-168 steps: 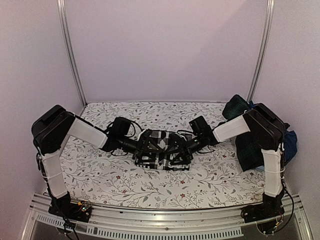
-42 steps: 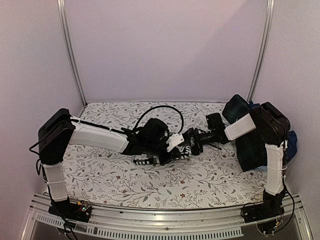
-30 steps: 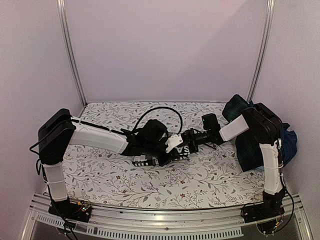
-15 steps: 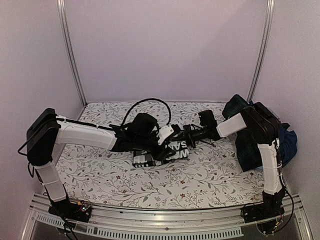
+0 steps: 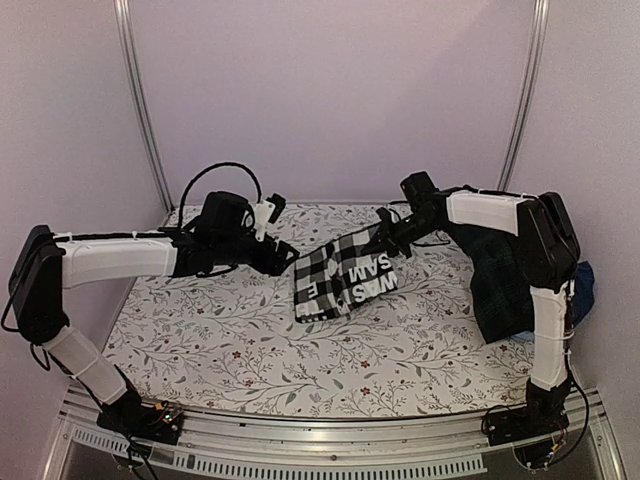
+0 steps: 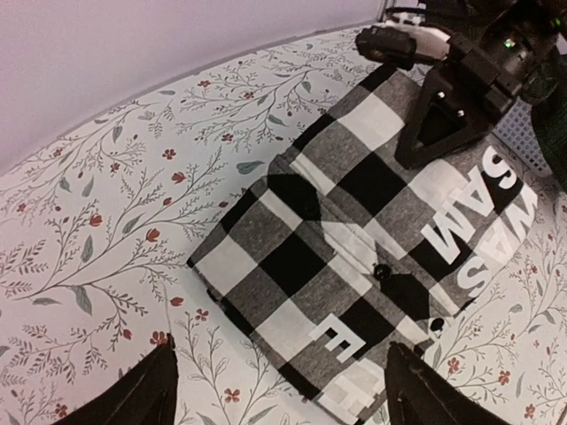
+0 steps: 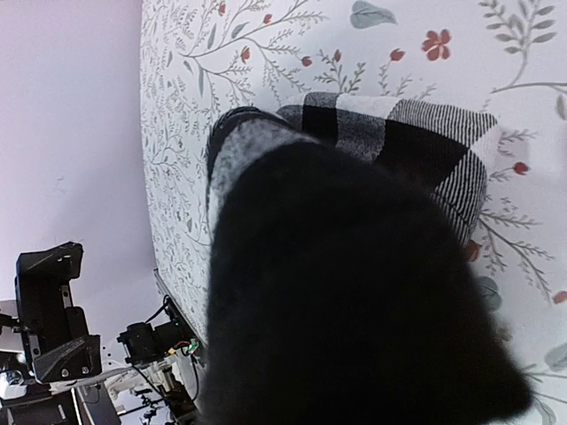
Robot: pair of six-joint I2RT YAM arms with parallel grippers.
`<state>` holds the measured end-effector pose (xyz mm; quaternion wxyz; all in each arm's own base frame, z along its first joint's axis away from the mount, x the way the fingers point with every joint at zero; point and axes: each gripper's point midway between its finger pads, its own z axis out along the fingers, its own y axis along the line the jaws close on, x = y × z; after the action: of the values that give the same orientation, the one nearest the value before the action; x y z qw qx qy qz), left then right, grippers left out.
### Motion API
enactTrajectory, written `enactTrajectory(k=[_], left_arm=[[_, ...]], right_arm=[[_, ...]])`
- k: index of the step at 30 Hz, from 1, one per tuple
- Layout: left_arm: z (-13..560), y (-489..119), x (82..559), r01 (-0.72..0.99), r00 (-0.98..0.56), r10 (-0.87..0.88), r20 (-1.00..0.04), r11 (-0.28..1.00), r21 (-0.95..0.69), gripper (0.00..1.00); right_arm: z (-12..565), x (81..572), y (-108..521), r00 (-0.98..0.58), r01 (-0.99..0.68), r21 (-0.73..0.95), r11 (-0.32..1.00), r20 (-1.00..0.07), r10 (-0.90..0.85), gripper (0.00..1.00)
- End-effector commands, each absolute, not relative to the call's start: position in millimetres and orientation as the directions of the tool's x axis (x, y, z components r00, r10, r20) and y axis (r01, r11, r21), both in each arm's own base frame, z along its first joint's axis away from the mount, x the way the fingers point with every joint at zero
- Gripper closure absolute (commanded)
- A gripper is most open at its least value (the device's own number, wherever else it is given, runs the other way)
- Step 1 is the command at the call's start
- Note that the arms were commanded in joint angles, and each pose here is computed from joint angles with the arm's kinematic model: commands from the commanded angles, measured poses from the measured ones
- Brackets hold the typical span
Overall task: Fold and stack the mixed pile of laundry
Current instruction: Turn over the square-folded shirt at the center of the board.
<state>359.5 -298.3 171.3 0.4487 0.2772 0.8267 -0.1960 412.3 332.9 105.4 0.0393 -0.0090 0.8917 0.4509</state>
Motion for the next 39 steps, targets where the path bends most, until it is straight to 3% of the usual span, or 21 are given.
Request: enactTrajectory(k=[1,8,15,19,27,31,39], left_arm=[[157.7,-273.8,364.7,0.544,-0.537,0.242,-0.808,0.831,-0.113,0.19],[158.0,-264.0,366.5,0.52,-0.55,0.227,-0.803,0.846,-0.117,0.13],[145.6,-245.5,365.8,0.465,-0.595,0.224,-0.772,0.88,-0.103,0.12],[143.4,-237.9,359.9,0.431,-0.612,0.179,-0.77,0.892,-0.135,0.11],[130.8,-227.0,360.7,0.432,-0.624,0.234,-0.745,0.898,-0.081,0.11],[128.6,-220.5,366.2,0.418,-0.632,0.243,-0.736,0.907,-0.059,0.1],[130.2,-196.6,367.8,0.345,-0.668,0.199,-0.717,0.937,-0.061,0.1]], right_arm=[[154.0,415.8,292.1,-0.972,-0.193,0.638,0.745,-0.227,-0.057,1.0],[187.0,406.0,224.7,-0.952,-0.226,0.288,0.931,-0.265,-0.15,1.0],[209.0,374.4,171.7,-0.961,-0.125,0.096,0.988,-0.258,-0.097,1.0],[231.8,357.7,141.6,-0.944,-0.008,0.03,1.0,-0.329,0.003,1.0],[241.7,355.0,102.5,-0.918,0.039,-0.138,0.99,-0.395,-0.019,1.0],[224.2,367.2,125.5,-0.927,-0.031,-0.186,0.982,-0.361,-0.098,1.0],[178.6,378.3,249.5,-0.905,-0.269,-0.149,0.952,-0.301,-0.302,1.0]])
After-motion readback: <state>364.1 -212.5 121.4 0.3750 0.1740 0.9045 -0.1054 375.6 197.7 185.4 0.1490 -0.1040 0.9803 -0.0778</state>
